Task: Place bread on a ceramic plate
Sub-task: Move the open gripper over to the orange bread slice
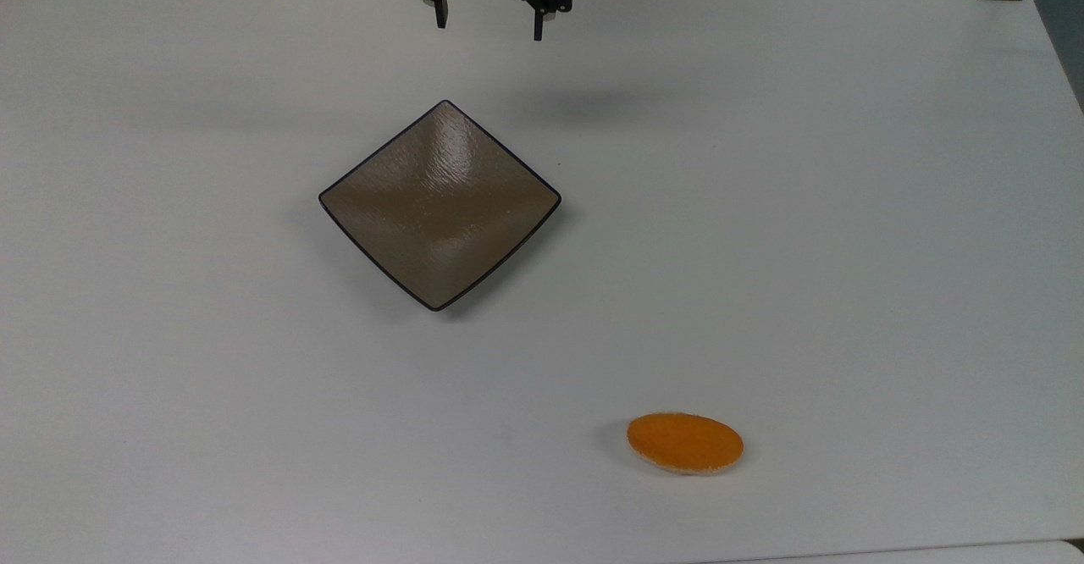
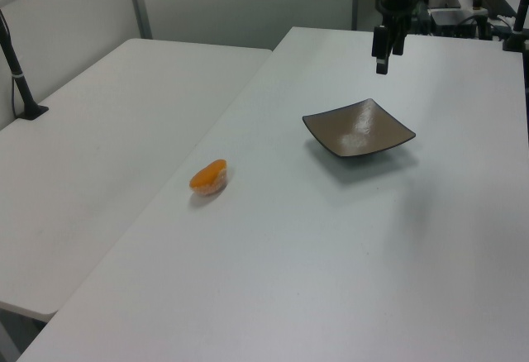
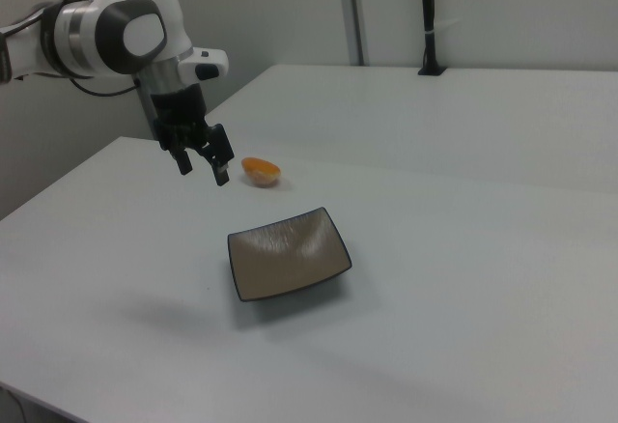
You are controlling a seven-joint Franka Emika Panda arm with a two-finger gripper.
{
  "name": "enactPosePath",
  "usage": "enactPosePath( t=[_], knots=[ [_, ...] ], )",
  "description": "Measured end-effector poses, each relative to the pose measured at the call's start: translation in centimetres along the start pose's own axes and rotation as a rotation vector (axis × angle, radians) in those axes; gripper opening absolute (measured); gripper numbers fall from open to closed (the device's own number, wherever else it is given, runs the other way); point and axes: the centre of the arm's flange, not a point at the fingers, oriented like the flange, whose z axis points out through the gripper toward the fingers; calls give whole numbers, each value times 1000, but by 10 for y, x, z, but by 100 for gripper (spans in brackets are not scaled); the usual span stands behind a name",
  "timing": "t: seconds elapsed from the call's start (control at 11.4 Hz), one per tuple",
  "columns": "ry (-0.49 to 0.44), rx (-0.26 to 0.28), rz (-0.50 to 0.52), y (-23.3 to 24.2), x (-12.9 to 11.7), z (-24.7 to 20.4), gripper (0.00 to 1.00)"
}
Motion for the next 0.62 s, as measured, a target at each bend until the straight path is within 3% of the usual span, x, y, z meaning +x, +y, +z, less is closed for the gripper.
enactPosePath(
  t=[0.62],
  knots=[
    [-11,-2,-2,-2,4,9,100]
  ],
)
